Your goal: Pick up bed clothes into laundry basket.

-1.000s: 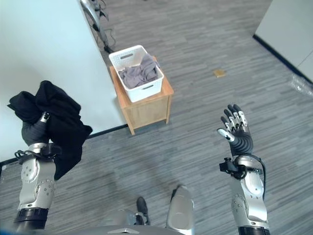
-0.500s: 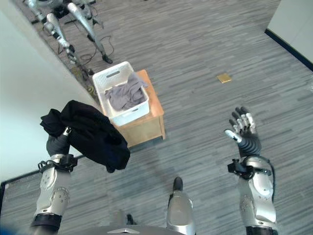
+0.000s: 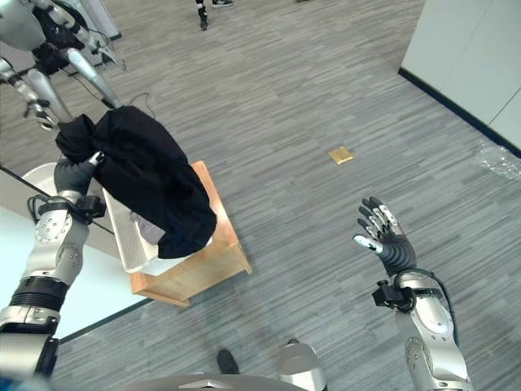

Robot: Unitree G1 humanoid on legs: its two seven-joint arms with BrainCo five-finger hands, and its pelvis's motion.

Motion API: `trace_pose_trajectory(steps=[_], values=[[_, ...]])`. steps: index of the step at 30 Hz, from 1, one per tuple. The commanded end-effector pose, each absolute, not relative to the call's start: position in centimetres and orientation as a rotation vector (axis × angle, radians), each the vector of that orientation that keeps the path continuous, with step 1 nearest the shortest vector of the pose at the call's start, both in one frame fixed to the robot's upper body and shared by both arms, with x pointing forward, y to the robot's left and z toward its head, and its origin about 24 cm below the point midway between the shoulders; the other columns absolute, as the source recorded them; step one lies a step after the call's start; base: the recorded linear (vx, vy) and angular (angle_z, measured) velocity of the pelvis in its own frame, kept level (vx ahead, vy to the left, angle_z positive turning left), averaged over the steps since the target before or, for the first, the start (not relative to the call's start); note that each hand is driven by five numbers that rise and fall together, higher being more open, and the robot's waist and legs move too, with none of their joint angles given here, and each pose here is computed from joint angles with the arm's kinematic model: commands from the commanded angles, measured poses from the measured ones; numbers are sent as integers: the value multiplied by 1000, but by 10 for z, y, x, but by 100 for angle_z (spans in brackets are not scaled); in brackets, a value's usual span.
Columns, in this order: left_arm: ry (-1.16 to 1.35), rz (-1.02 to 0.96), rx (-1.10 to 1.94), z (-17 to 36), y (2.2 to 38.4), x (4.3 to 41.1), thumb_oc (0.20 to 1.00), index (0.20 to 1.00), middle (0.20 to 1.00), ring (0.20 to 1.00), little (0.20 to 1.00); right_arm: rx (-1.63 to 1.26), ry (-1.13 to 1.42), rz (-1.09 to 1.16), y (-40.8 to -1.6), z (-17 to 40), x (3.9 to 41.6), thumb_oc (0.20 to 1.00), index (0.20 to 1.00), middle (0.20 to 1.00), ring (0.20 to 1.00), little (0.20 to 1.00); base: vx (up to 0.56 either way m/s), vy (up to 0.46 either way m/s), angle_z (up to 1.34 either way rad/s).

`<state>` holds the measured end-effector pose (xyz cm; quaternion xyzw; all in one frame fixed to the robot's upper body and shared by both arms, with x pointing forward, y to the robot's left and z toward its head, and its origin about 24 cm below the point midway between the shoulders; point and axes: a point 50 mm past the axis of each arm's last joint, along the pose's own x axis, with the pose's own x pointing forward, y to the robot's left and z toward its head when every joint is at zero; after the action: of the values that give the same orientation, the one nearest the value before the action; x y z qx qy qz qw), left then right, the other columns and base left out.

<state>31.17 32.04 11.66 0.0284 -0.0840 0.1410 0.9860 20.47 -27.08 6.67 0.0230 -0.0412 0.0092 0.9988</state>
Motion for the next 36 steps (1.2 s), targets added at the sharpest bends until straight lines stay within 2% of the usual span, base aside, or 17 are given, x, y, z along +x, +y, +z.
trace_pose_trajectory(steps=[1,4,11,14,17,18,36], values=[[-419,309,144,186,327,318,200,200,200,200,200,56,-233,29,-270,92,210,1000,1000,1000,1000,1000,55,-5,3],[-454,334,186,220,340,327,200,200,200,200,200,61,-218,41,-269,89,208,1000,1000,1000,1000,1000,44,-3,-7],[-561,260,272,299,337,339,200,200,200,200,200,89,-176,56,-265,78,206,1000,1000,1000,1000,1000,33,9,-6],[-543,273,299,304,339,341,200,200,200,200,200,94,-164,59,-264,75,205,1000,1000,1000,1000,1000,5,7,1],[-381,445,255,288,374,343,200,200,200,200,200,70,-134,66,-263,71,206,1000,1000,1000,1000,1000,31,42,-1],[-377,457,248,288,375,343,200,200,200,200,200,70,-133,64,-263,71,206,1000,1000,1000,1000,1000,20,33,-9],[-315,453,254,271,373,349,200,200,200,200,200,74,-82,76,-261,60,202,1000,1000,1000,1000,1000,9,8,-3]])
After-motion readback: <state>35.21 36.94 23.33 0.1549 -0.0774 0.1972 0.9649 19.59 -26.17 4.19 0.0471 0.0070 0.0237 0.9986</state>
